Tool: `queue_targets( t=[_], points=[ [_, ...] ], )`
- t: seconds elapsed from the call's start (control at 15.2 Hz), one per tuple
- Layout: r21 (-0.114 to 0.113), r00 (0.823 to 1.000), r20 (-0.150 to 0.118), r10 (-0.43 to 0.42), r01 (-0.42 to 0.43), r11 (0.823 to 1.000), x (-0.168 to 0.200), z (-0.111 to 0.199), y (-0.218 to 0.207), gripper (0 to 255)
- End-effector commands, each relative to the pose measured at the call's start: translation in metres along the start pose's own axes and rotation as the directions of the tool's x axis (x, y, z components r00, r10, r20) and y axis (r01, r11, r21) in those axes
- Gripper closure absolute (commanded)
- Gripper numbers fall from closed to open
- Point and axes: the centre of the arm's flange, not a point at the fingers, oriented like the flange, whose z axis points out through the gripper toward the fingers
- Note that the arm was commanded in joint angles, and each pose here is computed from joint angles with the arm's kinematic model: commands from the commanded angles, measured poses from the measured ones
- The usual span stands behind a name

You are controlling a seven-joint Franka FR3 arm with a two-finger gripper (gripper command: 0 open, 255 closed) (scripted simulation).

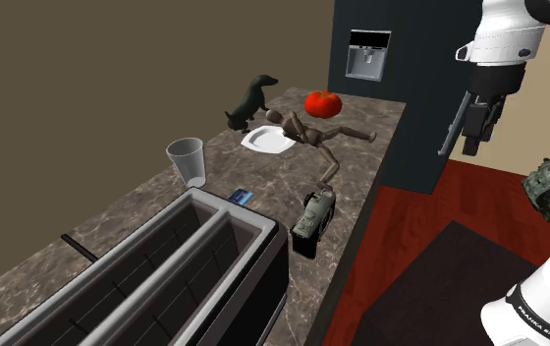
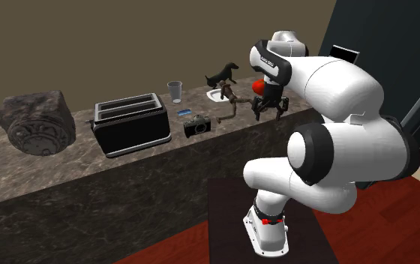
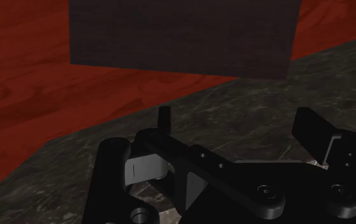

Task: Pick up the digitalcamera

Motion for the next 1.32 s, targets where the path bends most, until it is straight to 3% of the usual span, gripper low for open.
queue_targets(
  t=[0.0, 0.26, 0.59, 0.92, 1.25],
  points=[
    [0.0, 1.0, 0.0, 0.0, 0.0, 1.0, 0.0, 0.0, 0.0, 0],
    [0.014, 0.992, -0.017, 0.123, -0.123, 0.992, 0.006, 0.012, -0.049, 0],
    [0.034, 0.961, -0.035, 0.275, -0.273, 0.961, 0.023, 0.025, -0.108, 0],
    [0.057, 0.906, -0.05, 0.419, -0.417, 0.907, 0.048, 0.037, -0.165, 0],
    [0.081, 0.83, -0.062, 0.555, -0.55, 0.831, 0.083, 0.047, -0.217, 0]
  ],
)
